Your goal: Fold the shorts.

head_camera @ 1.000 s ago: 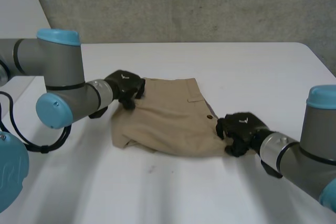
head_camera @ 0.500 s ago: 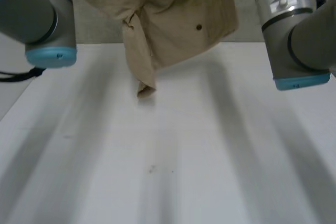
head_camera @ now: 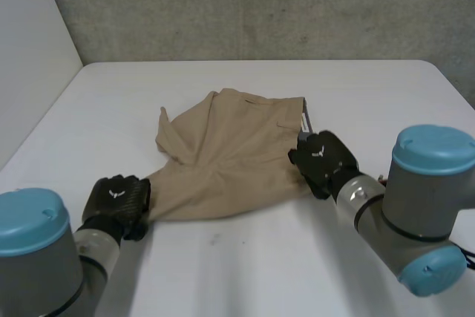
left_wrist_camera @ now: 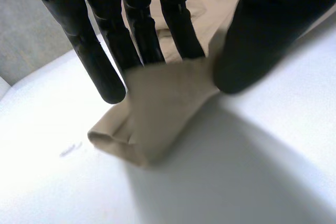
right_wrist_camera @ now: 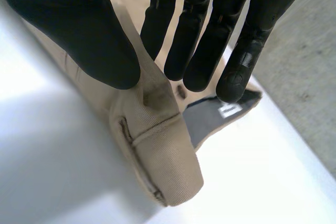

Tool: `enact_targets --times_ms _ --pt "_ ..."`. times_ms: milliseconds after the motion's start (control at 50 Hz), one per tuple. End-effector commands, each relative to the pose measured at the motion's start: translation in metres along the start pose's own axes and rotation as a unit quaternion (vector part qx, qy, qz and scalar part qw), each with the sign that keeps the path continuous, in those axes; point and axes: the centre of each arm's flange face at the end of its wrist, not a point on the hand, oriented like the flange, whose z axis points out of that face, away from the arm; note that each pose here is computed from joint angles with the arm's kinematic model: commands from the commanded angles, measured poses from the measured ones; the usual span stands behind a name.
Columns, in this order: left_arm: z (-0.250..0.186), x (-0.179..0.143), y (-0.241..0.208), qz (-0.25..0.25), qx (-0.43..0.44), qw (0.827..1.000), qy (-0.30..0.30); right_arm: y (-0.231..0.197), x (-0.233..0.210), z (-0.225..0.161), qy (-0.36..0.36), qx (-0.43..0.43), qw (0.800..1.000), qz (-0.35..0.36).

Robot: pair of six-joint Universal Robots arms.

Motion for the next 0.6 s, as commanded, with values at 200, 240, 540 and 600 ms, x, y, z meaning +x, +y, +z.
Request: enact_targets --times_ms 200,240,540,600 --pt "-0.033 -0.023 -0.097 -0.017 0.139 0.99 0.024 0.014 -0.019 -0.022 -0.04 -0.01 0.999 0.001" --pt "-0.023 -0.022 -0.1 -0.015 0.14 0.989 0.042 0.014 -0.02 -0.024 -0.039 -0.005 0.999 -0.001" --pt "0.074 -0.018 -0.057 -0.019 -0.023 0.996 0.087 0.005 -0.022 -0.038 -0.051 0.04 0.998 -0.013" --pt "0.085 -0.019 -0.048 -0.022 -0.056 0.994 0.09 0.007 -0.022 -0.039 -0.051 0.037 0.998 -0.014"
